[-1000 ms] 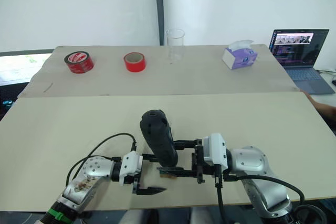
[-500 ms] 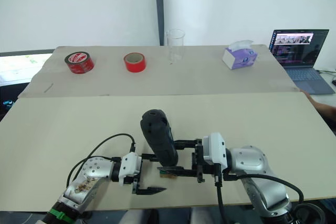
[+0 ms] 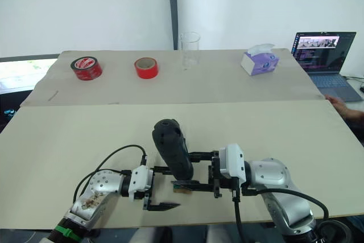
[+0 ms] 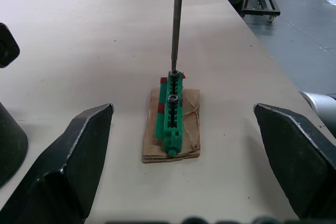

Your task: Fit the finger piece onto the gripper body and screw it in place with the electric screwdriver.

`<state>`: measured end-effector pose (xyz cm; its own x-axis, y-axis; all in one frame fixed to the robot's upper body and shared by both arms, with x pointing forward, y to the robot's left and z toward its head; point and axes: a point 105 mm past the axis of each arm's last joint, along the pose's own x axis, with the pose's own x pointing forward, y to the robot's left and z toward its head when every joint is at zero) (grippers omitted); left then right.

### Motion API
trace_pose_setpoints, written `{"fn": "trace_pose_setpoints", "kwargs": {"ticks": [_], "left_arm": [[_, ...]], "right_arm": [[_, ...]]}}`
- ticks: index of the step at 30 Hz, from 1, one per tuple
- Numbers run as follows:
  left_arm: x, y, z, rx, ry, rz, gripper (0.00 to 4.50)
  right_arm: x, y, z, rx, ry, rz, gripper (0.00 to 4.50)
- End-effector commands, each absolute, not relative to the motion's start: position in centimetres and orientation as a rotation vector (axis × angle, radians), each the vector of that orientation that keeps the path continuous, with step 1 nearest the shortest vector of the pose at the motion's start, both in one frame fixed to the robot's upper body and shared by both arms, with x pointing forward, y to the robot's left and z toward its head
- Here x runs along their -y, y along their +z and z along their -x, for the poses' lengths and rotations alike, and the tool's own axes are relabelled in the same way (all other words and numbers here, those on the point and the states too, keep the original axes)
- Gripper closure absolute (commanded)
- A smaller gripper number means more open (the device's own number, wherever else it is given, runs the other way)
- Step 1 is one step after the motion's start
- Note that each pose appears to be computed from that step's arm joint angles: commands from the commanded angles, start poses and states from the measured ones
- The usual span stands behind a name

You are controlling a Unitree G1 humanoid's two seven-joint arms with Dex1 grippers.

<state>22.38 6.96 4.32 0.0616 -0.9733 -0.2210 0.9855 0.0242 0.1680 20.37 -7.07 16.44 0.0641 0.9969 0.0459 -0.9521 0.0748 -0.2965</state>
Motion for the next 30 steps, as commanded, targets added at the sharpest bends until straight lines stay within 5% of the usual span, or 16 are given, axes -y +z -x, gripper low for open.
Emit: {"fn": "trace_pose_setpoints", "kwargs": {"ticks": [1,30], "left_arm": [[-7.95,0.97,-21.79,-0.211,-1.488,-0.275,0.00],[-7.78,1.69,-21.86,-0.206,-1.494,-0.278,0.00]], "right_arm": [[6.85,17.79,-19.91,0.356,1.503,0.240,2.57],[6.84,17.42,-19.86,0.343,1.511,0.244,2.57]]}}
